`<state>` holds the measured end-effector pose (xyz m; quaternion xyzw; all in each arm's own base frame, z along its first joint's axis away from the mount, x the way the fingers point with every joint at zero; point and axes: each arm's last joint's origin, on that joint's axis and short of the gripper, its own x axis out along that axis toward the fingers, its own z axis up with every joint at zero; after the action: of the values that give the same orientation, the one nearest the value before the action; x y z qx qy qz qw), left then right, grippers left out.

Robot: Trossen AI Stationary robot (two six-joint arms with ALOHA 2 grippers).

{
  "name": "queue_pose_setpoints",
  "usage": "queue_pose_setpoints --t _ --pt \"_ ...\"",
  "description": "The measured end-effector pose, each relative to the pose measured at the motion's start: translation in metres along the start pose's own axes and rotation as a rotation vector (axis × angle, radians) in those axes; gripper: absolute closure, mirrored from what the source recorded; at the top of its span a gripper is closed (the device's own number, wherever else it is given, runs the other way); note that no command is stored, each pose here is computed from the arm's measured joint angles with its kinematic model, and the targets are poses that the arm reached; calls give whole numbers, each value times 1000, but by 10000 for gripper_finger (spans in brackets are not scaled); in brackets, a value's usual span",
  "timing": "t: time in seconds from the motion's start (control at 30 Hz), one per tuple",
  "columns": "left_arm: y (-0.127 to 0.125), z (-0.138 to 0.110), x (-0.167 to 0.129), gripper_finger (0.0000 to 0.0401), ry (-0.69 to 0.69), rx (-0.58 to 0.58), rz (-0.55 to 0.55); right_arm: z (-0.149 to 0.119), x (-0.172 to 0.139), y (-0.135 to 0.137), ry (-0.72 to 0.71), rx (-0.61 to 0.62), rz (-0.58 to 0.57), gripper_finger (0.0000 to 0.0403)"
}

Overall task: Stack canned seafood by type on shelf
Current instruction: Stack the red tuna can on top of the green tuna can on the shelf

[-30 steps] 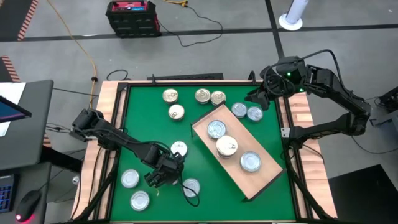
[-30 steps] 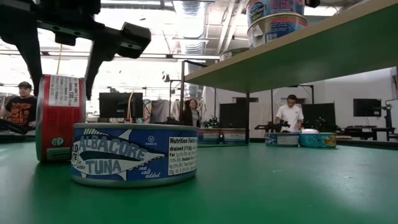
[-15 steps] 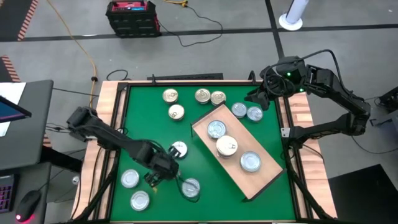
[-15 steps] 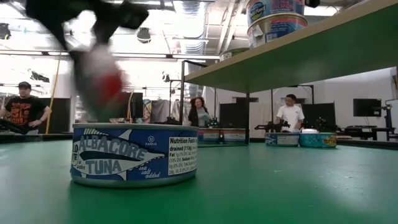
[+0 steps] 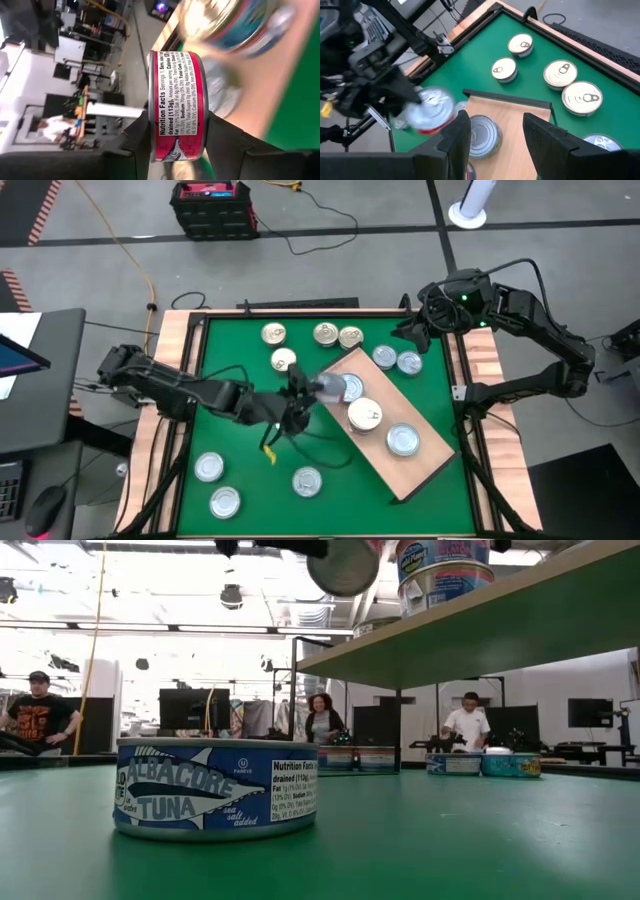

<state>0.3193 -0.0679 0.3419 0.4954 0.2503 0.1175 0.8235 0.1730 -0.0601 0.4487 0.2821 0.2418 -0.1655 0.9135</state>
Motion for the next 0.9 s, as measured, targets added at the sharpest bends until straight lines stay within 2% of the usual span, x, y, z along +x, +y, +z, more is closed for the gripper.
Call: queue_pose_setpoints --t 0.17,0.3,0.4,0.57,0.67,0.9 --pt "22 -19 22 255 -29 49 20 1 0 1 -14 1 7 198" --pt "34 -32 36 254 -140 110 -20 3 0 2 -31 -1 15 198" --pt "28 -36 48 255 -129 130 -59 3 0 2 -33 -2 16 198" --pt "10 -32 62 255 -137 302 -100 3 0 2 -33 -2 16 198" --pt "3 -32 69 254 -111 367 -110 4 0 2 -35 -2 17 198" --pt "4 -31 67 250 -123 365 -109 4 0 2 -43 -15 21 198"
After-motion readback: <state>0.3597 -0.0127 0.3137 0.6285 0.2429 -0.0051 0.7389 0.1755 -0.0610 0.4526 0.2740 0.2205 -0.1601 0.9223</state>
